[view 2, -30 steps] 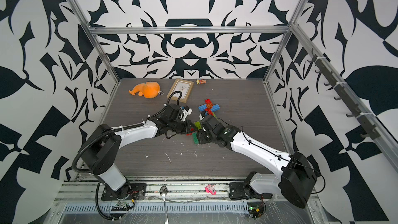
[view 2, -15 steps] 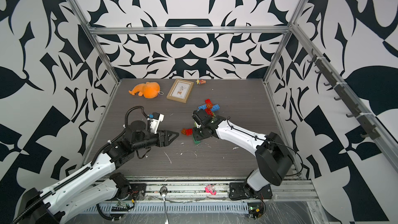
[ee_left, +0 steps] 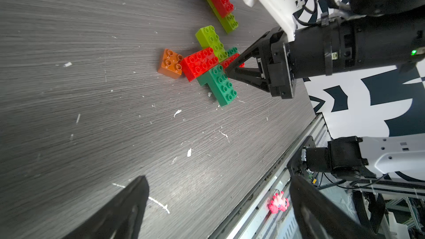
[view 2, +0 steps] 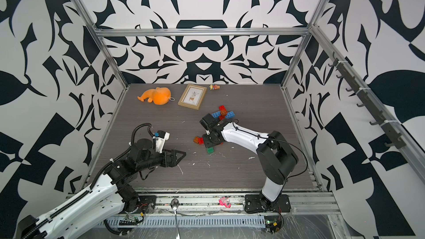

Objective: Assemble a small pinwheel with lego
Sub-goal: Adjust the lego brick at the center of the board.

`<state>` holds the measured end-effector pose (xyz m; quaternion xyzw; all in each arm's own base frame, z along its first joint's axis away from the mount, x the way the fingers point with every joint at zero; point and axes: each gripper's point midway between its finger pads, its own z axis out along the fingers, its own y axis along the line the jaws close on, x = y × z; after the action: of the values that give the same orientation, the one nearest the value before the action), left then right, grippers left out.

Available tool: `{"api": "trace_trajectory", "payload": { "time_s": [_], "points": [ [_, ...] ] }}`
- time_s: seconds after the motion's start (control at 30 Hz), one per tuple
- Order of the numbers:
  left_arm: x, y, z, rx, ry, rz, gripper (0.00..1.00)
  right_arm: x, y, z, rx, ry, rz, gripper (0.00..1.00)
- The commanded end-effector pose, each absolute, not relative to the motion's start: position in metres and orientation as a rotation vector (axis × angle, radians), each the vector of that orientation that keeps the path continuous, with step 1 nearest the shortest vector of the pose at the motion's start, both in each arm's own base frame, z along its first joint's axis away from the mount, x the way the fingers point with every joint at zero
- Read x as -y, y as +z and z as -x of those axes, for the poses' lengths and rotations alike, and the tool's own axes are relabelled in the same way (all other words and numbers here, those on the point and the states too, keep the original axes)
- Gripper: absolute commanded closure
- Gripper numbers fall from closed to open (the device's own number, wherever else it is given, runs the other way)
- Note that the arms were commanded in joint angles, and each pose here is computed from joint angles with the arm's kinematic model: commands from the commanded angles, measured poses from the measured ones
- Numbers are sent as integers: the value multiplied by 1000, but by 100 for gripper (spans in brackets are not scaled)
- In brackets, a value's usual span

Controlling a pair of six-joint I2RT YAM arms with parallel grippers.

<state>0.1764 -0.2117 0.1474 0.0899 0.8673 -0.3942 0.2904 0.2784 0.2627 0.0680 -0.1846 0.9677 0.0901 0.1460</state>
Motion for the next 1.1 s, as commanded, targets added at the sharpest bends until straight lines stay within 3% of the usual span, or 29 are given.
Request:
{"api": "trace_trajectory", "payload": {
  "time_s": [0.0,0.43,0.7,0.9,1.07],
  "points": [
    [209,139,-176,-2336,-1019,-247,0,-262,74,-285,-2765,216,550,81],
    [204,128,-180,-2360,-961,-226,0,-262,54,-279,-2809,159,582,84],
    [208,113,-189,-2446,-857,-299,0,-273,95,-287,-2713,282,536,82],
    [224,95,-206,-2480,-726,-448,11,-272,141,-287,-2621,493,463,74],
    [244,87,-230,-2433,-669,-515,24,-254,165,-277,-2564,633,404,49]
  ]
}}
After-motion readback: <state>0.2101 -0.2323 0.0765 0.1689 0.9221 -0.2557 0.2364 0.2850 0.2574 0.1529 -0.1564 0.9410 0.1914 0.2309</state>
